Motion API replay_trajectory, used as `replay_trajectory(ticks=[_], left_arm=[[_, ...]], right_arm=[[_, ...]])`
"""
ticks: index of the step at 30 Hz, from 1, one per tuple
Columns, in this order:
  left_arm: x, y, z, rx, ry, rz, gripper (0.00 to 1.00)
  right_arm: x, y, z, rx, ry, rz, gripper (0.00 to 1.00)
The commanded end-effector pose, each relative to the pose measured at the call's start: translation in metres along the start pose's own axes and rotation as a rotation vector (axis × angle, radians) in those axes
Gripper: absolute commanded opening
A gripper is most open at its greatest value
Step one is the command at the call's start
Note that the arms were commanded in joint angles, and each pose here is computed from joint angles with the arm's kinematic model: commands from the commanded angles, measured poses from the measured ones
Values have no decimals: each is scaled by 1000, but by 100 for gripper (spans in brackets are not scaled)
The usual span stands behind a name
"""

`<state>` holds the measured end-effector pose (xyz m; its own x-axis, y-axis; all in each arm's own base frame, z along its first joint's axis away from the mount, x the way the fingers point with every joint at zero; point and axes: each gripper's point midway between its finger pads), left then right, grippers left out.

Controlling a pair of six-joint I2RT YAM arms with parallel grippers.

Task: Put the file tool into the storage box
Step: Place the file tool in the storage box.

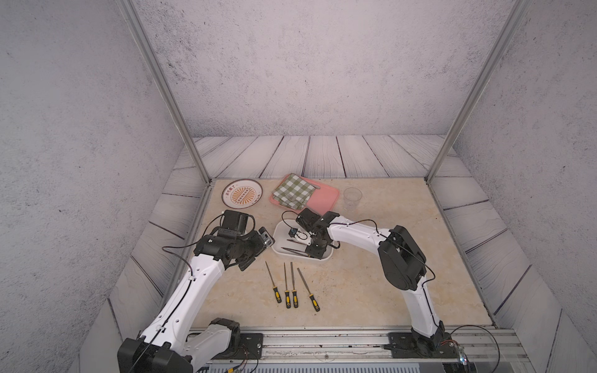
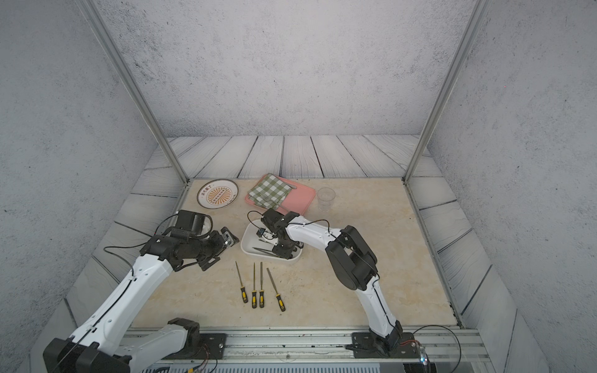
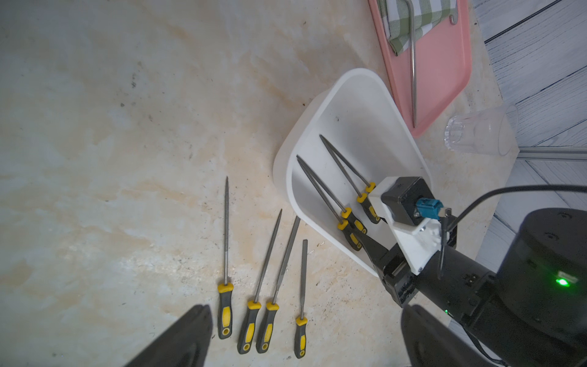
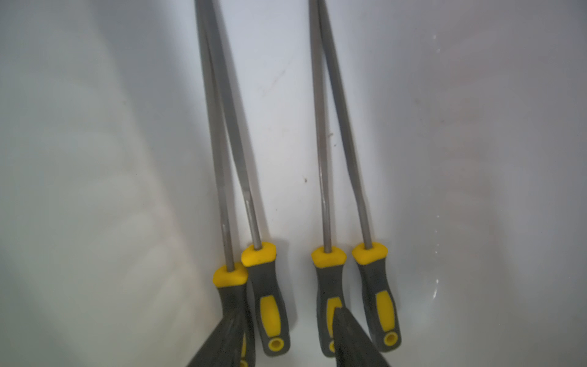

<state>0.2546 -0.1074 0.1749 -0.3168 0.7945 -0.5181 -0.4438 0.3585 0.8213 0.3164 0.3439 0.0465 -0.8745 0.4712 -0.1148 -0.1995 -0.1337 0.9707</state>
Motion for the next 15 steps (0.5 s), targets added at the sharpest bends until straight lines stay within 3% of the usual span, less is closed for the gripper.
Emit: replay_trajectory(ticks=[1,10,15], left_arm=[[8,0,-5,8,-4,34,98],[10,19,4,-78,-18,47,98],[6,12,-3,-14,-70,37,98]], right_arm=[[-11,36,18,-88,-79,-49,52],[-12,114,29,-283,-358,-12,55],[4,141,11,-340,-501,88,56]])
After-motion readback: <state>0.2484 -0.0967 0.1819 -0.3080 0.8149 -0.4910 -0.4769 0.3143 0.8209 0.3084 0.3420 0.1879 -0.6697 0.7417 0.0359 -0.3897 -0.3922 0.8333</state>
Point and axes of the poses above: each gripper's point midway between its finger pads, its own y axis back along the fingers, its own x axis along the line the jaws close on, z = x × y, and after that the axes turned 5 degrees about -y, right-handed
